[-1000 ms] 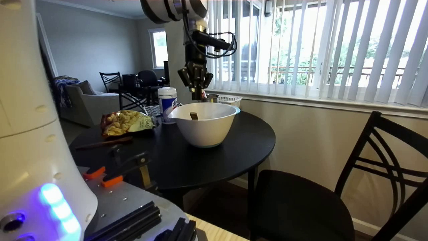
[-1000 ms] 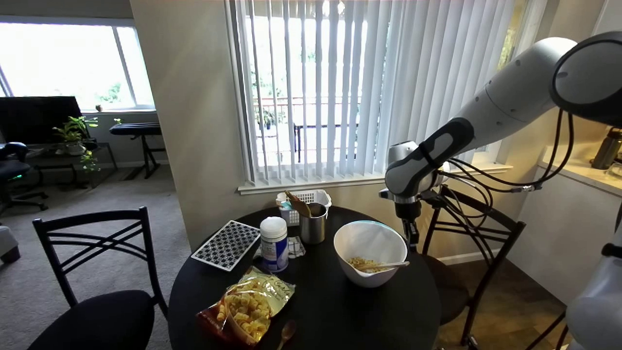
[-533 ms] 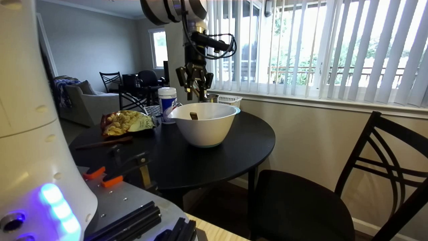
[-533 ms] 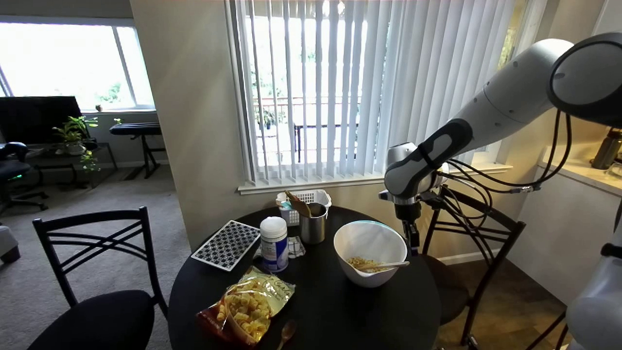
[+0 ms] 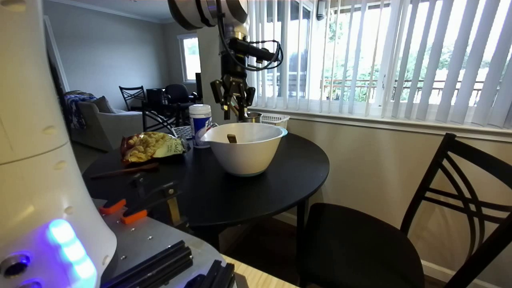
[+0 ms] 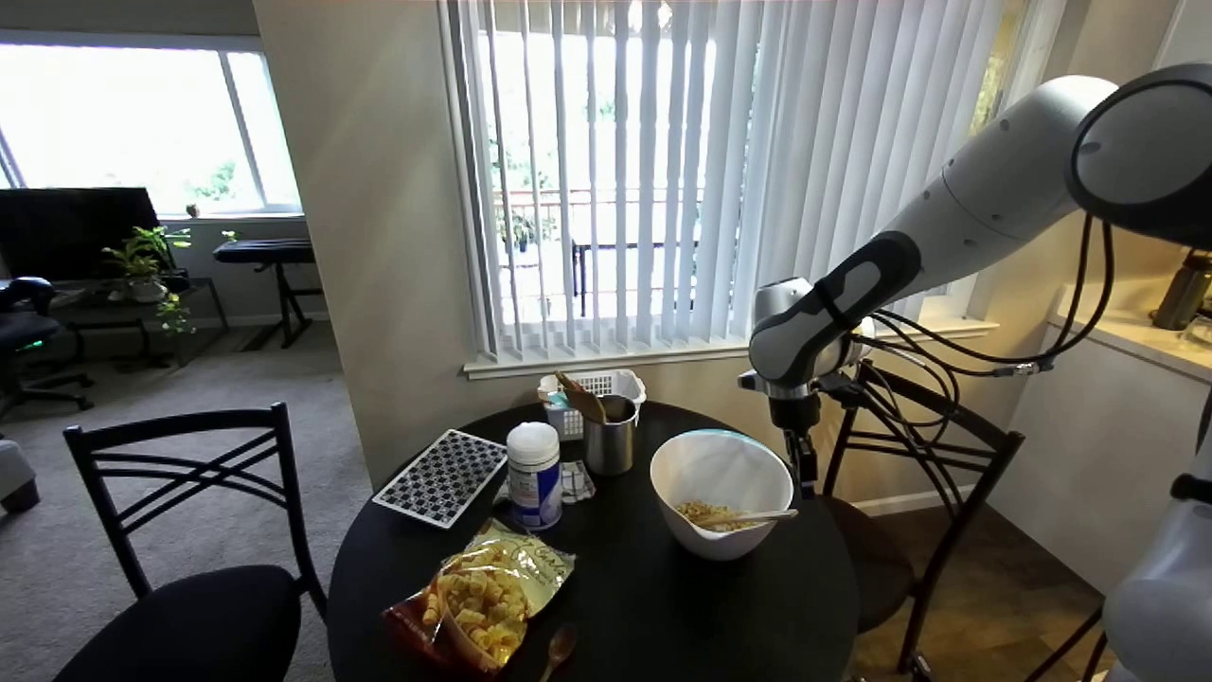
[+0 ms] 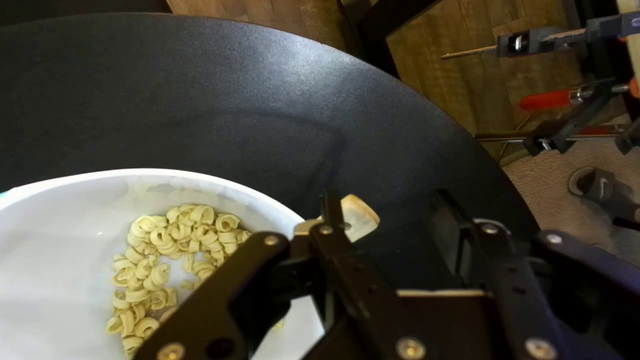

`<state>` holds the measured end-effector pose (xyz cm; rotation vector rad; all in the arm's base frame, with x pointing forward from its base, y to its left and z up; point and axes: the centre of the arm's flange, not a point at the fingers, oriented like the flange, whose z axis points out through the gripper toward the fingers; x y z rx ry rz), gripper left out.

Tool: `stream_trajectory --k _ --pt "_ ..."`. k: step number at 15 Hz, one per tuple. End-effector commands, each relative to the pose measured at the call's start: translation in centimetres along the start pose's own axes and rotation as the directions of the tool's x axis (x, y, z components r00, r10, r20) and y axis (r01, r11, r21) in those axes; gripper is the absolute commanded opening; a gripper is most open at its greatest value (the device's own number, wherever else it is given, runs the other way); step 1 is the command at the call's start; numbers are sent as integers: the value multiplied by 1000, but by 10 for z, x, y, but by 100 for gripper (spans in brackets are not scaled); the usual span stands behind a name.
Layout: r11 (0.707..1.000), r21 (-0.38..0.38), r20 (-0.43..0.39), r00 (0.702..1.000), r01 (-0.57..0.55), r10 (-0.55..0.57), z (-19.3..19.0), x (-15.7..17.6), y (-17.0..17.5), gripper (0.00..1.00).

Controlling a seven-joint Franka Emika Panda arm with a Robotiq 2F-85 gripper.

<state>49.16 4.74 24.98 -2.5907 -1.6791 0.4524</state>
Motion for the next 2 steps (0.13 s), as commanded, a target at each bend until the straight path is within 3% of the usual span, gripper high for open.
stream_trajectory --k 1,2 --pt "1000 0 0 1000 0 0 0 0 0 50" --pt "1000 0 0 1000 0 0 0 0 0 50"
